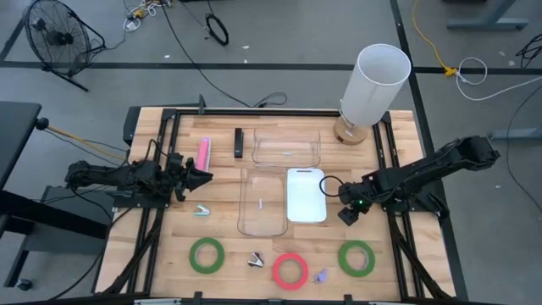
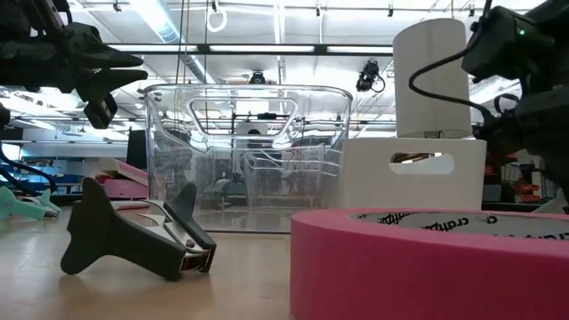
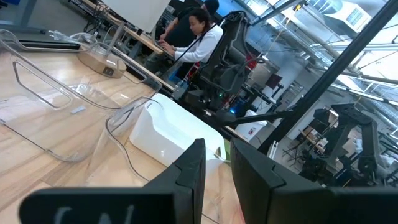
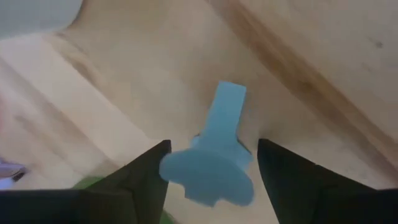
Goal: Pick and place Stapler, Stapler remover, tape
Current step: Put the light blue staple remover into the white bin
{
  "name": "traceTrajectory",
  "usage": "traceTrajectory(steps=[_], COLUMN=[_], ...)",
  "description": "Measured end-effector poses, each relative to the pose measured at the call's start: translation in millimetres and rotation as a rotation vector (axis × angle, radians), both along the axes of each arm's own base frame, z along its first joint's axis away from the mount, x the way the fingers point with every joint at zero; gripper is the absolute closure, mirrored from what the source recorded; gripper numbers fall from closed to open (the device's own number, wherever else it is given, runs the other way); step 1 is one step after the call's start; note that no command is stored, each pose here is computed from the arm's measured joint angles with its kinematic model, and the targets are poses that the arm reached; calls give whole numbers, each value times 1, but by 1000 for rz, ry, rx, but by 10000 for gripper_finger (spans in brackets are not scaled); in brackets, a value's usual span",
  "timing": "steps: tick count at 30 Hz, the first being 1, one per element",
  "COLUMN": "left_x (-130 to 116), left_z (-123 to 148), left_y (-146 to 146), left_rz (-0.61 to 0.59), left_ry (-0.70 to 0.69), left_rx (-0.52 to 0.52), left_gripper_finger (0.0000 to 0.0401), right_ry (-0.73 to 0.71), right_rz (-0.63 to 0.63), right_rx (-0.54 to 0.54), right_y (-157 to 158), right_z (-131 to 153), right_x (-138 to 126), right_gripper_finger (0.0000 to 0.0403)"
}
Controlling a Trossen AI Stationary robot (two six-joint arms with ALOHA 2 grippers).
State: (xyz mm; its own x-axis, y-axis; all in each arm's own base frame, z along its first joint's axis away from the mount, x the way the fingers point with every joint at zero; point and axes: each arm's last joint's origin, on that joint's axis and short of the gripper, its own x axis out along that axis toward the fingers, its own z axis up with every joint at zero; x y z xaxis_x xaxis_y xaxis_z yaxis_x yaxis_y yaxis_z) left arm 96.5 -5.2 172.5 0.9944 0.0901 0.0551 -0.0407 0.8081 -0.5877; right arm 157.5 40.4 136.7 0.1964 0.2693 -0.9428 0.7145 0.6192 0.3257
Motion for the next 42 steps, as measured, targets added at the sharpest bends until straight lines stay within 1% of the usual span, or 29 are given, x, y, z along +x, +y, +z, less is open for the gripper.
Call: traceTrajectory(steps=[2, 4, 8, 10, 13, 16, 20, 23, 27, 31, 34, 37, 40, 42], left_x=[0, 0, 0, 0, 0, 0, 0, 0, 0, 0, 0, 0, 0, 0], left_z=[0, 0, 0, 0, 0, 0, 0, 0, 0, 0, 0, 0, 0, 0], left_y=[0, 0, 0, 0, 0, 0, 0, 0, 0, 0, 0, 0, 0, 0], left_rz=[0, 0, 0, 0, 0, 0, 0, 0, 0, 0, 0, 0, 0, 0], left_ry=[0, 0, 0, 0, 0, 0, 0, 0, 0, 0, 0, 0, 0, 0], left_rx=[0, 0, 0, 0, 0, 1, 1, 1, 1, 1, 1, 1, 1, 1], left_gripper_finger=[323, 323, 323, 323, 323, 323, 323, 323, 323, 323, 323, 323, 323, 323], right_ry=[-3, -11, -54, -51, -97, -106, -84, -53, -33, -55, -127, -229, -313, -349], right_rz=[-5, 3, 14, 20, 31, 35, 59, 76, 116, 140, 151, 157, 158, 175], right_rx=[-12, -17, -24, -26, -28, -28, -42, -67, -110, -176, -241, -298, -362, -377], right_y=[0, 0, 0, 0, 0, 0, -1, -4, -10, -17, -21, -23, -24, -23], right_z=[-1, -2, -1, -2, 0, 0, 7, 19, 45, 84, 117, 146, 165, 167], right_x=[-1, -1, 3, 2, 6, 7, 9, 11, 18, 28, 36, 44, 51, 60], right_gripper_finger=[185, 216, 311, 308, 308, 308, 308, 308, 308, 308, 308, 308, 308, 308])
